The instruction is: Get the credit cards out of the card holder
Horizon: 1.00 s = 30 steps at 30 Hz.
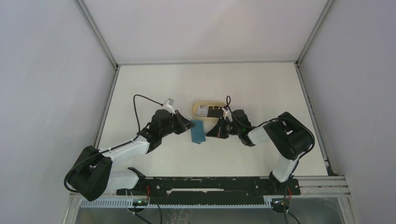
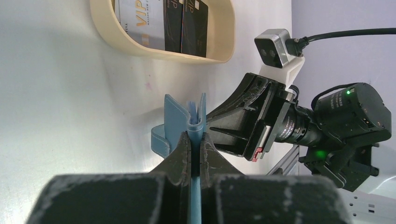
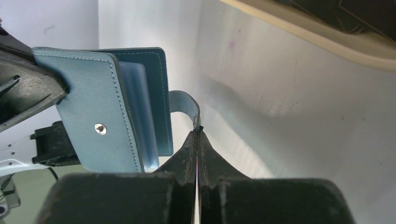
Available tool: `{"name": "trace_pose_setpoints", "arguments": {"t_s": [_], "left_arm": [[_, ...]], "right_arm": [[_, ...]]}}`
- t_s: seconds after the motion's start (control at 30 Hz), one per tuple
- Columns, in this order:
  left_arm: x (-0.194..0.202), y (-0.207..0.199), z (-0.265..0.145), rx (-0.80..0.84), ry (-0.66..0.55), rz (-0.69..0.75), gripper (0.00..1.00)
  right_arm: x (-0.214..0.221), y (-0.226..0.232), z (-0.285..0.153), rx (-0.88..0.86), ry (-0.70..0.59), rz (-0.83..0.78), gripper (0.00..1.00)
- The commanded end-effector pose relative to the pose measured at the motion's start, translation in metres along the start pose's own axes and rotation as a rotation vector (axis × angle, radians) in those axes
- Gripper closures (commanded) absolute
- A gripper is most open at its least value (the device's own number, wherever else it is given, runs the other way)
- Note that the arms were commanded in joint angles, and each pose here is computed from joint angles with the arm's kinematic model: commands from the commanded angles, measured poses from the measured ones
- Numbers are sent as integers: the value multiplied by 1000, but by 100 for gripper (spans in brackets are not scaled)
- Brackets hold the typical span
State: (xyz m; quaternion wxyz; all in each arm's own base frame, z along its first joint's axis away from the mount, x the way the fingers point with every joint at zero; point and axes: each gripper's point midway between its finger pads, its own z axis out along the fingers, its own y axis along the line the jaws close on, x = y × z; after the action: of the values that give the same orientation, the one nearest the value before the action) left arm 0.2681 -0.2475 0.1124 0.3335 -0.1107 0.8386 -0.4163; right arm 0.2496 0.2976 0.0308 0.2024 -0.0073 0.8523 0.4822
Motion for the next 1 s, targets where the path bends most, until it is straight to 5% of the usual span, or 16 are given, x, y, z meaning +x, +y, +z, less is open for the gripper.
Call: {"name": "trace_pose_setpoints", "arguments": {"t_s": [0.0, 0.2, 0.27, 0.37, 0.53, 0.97], "left_arm": [[-10, -8, -3, 44, -54, 4, 100], [-8, 10, -4, -29, -61, 26, 95], [-6, 19, -3, -65, -54, 36, 79], [-5, 25, -4, -93, -42, 43, 37], [-6, 22, -8, -90, -39, 54, 14], [16, -26, 12, 197, 98, -33, 14]], "right_arm": [[-17, 21, -5, -111, -32, -16, 100], [-21, 12, -28, -64, -52, -12, 100], [-23, 14, -35, -38, -63, -35, 100], [-28, 23, -49, -19, -86, -71, 100], [-32, 31, -66, 1, -99, -101, 100], [-44, 74, -94, -53, -140, -186, 100]]}}
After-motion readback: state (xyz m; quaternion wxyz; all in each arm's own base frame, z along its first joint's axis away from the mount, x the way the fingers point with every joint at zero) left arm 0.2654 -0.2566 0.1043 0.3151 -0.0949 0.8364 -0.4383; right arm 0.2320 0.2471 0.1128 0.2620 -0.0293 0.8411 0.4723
